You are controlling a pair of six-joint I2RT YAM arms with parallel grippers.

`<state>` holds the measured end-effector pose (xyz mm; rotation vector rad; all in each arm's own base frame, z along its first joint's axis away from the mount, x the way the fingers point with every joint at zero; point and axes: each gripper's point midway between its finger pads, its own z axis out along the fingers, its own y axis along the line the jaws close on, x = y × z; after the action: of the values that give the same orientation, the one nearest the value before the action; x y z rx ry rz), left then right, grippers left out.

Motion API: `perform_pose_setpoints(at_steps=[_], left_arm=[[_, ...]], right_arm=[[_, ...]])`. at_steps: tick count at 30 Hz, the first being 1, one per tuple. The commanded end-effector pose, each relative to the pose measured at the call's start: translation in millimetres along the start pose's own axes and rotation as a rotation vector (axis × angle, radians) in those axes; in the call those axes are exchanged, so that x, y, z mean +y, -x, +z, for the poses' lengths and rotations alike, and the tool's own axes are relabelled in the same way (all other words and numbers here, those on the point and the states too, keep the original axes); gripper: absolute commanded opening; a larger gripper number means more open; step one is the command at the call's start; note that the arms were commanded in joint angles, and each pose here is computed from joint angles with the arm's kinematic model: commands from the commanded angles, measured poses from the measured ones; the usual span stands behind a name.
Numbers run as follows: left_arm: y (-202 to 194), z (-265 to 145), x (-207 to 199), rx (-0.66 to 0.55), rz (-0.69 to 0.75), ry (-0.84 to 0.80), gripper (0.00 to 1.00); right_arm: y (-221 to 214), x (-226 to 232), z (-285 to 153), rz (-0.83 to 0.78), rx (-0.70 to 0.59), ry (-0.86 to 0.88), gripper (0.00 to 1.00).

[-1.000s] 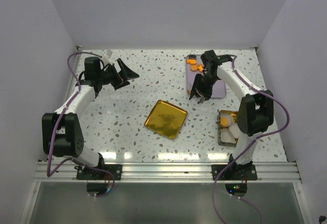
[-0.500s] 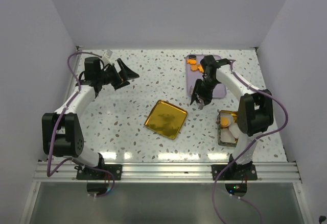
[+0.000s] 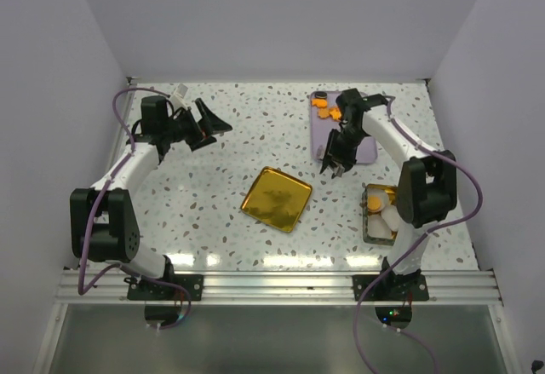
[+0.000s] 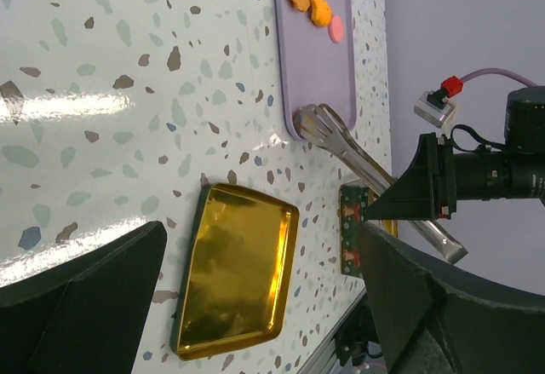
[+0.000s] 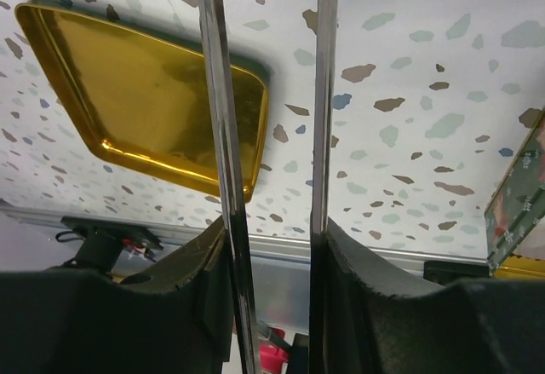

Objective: Pack the cookies

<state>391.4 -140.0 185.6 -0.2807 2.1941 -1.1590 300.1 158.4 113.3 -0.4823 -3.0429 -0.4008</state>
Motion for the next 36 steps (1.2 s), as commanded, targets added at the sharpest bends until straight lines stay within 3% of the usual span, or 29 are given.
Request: perform_pose_setpoints(at_steps=[1,8,15,25,30,36], left_arm=[[9,-5,-7,-0.027,0.038,-0.022,1.00],[8,2,-12,-0.022,0.038,-0.052,1.00],[-11,27,-32,0.045,0.069,-0.085,1.00],[-36,52,-49,0.118,0.093,-0.131,1.00],[-41,51,-48,0.135,0.094,-0.133,1.00],[-47,50,-45,0.143,0.091,-0.133,1.00]], right_arm=[[1,-5,-43,-0.025,-0.084,0.022,0.29],[-26,-60,-89,0.070,-0.160,0.026,0.29],[-76,-102,-103,0.159,-0.203,-0.006,0.30],[-148,-148,-70,0.304,-0.148,-0.083,0.31],[-158,-153,-56,0.379,-0.150,-0.075,0.27],[-162,-167,-60,0.451,-0.198,-0.146,0.31]])
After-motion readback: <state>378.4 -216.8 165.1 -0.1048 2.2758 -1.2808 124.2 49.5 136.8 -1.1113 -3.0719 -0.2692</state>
